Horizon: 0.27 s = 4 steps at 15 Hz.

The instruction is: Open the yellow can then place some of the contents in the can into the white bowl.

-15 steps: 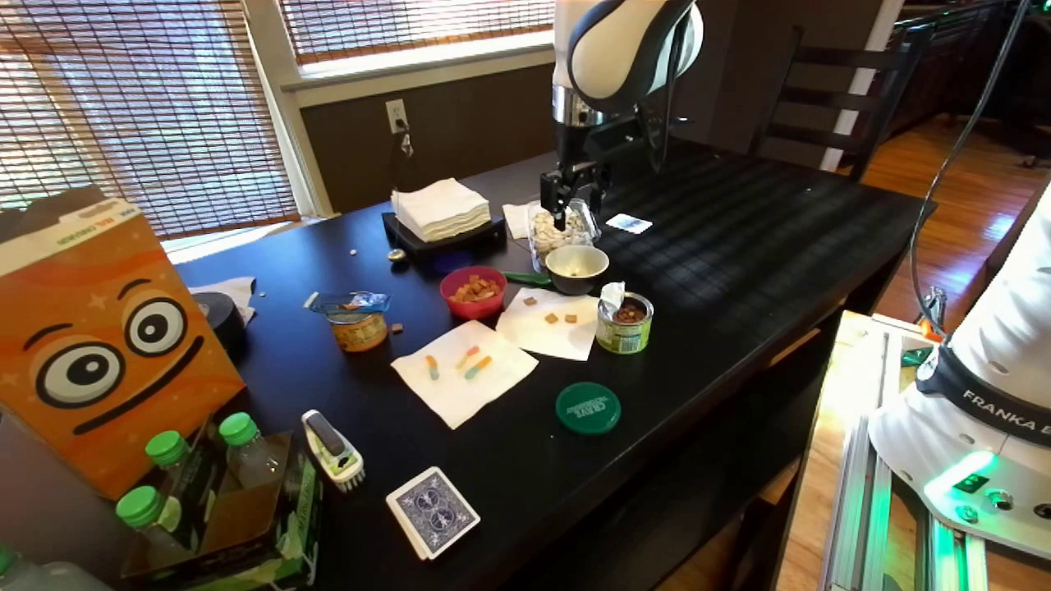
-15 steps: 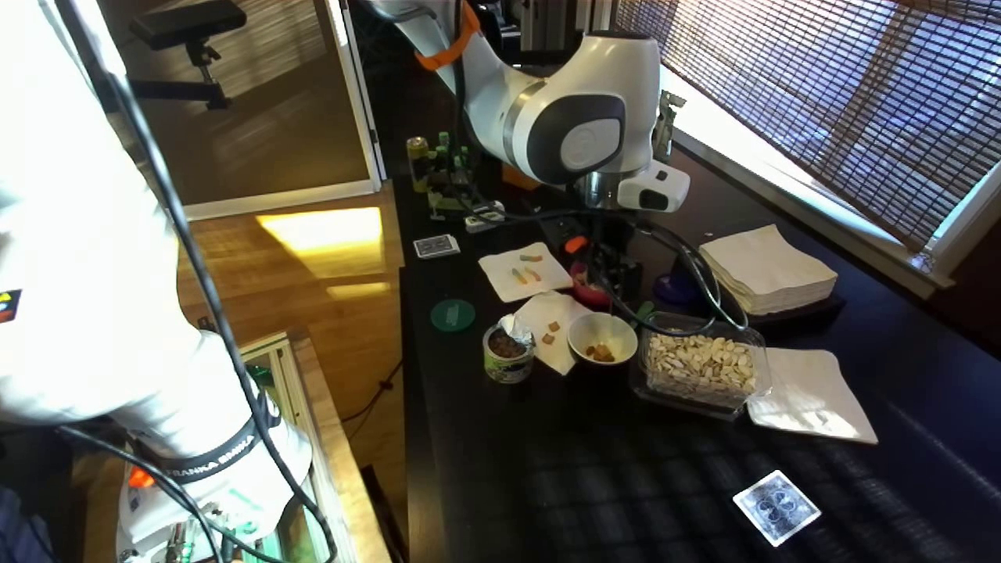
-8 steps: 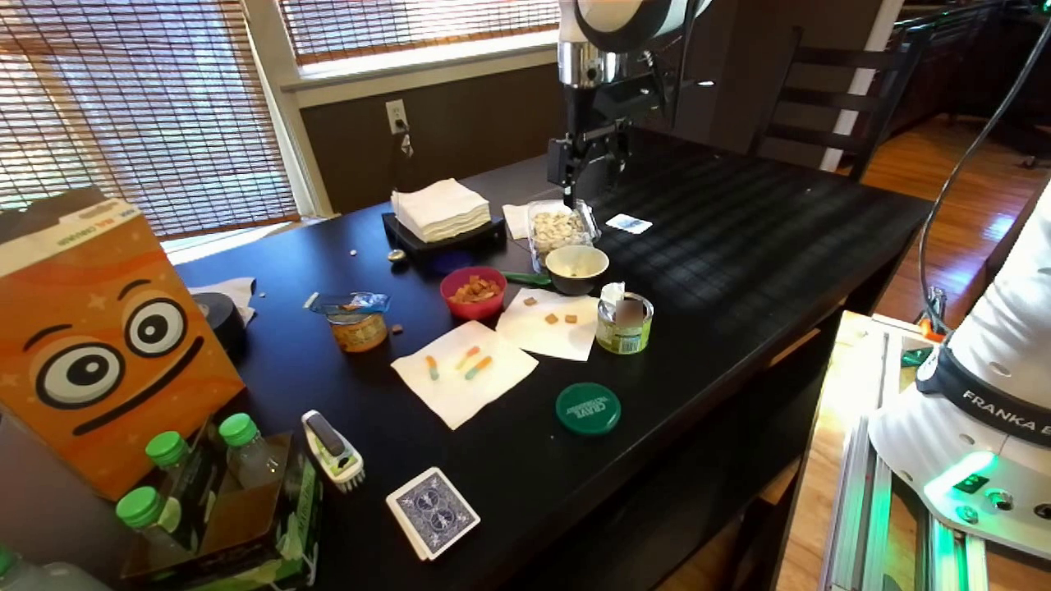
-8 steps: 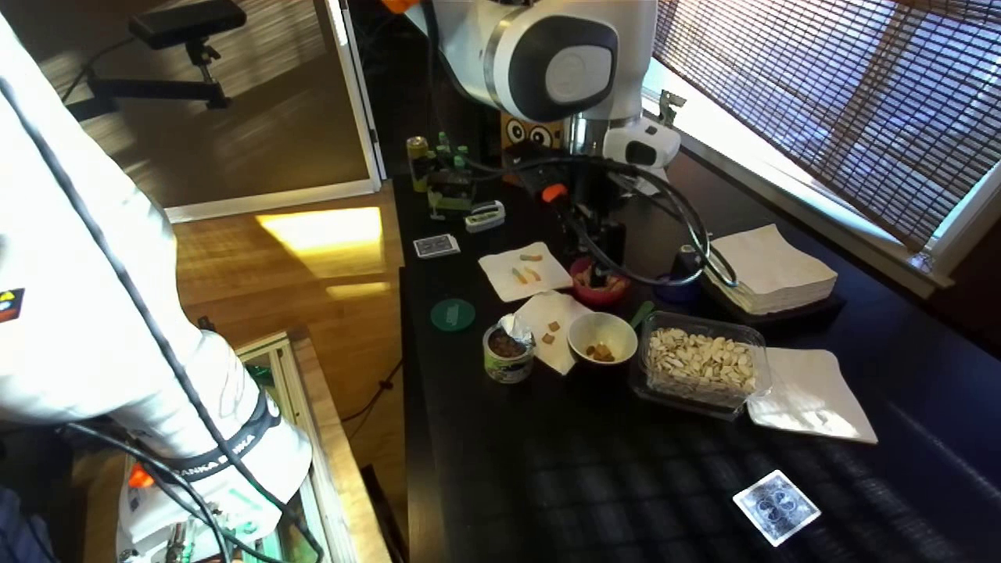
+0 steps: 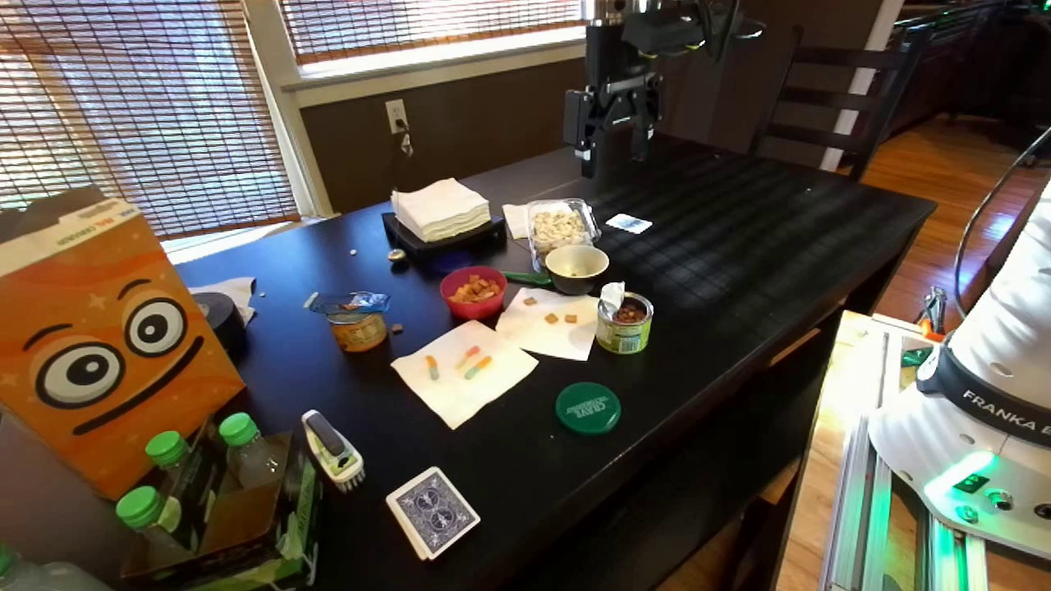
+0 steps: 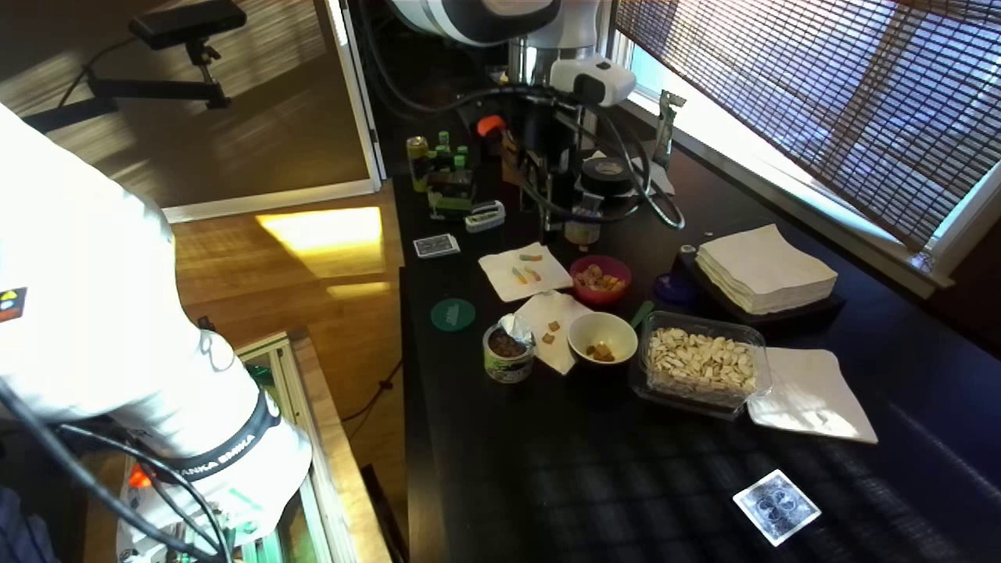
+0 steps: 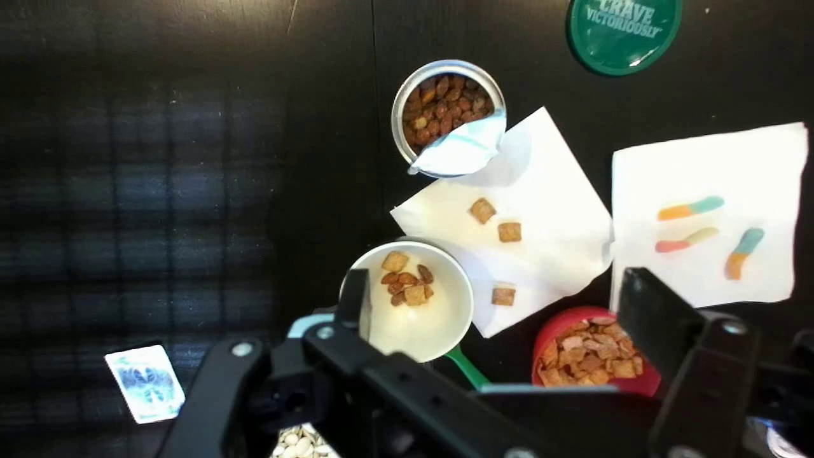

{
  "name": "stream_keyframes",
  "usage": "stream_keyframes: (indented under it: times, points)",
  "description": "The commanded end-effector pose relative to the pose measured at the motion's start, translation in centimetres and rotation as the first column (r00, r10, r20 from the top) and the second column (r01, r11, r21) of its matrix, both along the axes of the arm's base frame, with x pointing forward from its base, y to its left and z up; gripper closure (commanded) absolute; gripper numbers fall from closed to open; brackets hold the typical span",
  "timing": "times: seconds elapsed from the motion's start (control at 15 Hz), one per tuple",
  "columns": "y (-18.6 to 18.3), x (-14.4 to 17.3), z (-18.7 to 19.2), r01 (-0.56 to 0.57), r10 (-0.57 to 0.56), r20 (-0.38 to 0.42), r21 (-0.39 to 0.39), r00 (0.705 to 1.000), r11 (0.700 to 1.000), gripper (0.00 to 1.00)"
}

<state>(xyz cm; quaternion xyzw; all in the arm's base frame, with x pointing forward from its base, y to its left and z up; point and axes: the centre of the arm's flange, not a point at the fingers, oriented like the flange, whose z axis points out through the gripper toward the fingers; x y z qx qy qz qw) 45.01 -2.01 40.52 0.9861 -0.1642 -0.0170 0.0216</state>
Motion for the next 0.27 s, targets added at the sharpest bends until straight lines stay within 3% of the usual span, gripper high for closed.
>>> stream_keyframes:
  times: [0.0,0.07,0.2]
  points:
    - [1.7,-3.0,1.3,0.017,-0.017,0.037,0.001,0.999,1.0,0.0]
    - [0.8,-0.9,0.6,-0.001,0.001,0.014,-0.001,1.0,1.0,0.0]
    - [1.2,-1.6,1.0,-0.001,0.001,0.023,-0.005,1.0,1.0,0.0]
